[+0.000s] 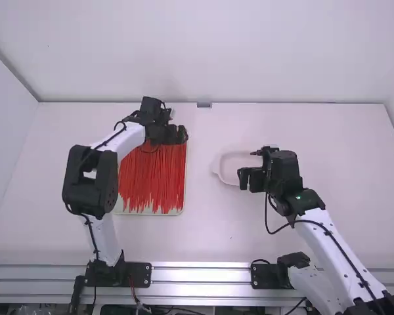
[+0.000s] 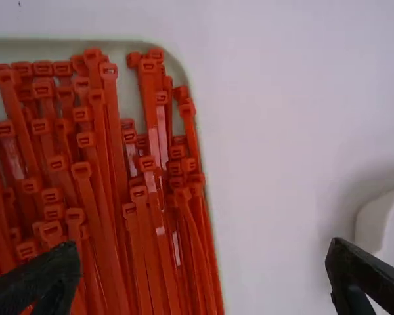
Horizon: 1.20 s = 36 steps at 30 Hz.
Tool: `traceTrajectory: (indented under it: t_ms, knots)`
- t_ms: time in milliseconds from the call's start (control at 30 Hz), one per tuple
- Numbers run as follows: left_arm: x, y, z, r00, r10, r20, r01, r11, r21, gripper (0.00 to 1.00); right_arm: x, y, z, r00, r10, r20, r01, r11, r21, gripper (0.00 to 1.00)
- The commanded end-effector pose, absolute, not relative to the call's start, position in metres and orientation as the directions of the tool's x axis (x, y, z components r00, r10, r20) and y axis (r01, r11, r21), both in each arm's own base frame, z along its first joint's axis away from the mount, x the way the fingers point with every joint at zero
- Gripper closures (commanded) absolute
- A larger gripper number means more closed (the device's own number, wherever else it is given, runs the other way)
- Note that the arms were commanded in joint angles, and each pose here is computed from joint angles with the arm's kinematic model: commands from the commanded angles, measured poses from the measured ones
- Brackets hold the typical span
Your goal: Fasten the cable tie
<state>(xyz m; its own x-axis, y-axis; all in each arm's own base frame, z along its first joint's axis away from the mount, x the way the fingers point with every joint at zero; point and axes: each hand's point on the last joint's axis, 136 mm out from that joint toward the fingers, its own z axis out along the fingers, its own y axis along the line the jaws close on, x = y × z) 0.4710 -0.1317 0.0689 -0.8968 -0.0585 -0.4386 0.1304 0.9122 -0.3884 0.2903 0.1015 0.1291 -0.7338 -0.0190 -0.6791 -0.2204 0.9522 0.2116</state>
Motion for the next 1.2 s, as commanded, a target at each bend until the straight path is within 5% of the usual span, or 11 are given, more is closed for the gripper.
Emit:
traceTrajectory:
  t_ms: [0, 467, 1167]
  knots:
    - [0.475, -0.131, 0.07, -0.895, -0.069, -0.441, 0.116, 0.918, -0.379, 0.06, 0.296, 0.104, 0.141, -0.72, -0.01, -0.694, -0.224, 0.95, 0.218, 0.0]
    - [0.464, -0.129, 0.057, -0.911, -0.064, -0.406, 0.102, 0.922, -0.375, 0.14, 0.294, 0.11, 0.14, -0.718, -0.028, -0.695, -0.243, 0.946, 0.213, 0.0]
    - [0.453, -0.139, 0.038, -0.914, -0.068, -0.399, 0.047, 0.962, -0.27, 0.49, 0.295, 0.107, 0.14, -0.721, -0.013, -0.693, -0.23, 0.948, 0.221, 0.0]
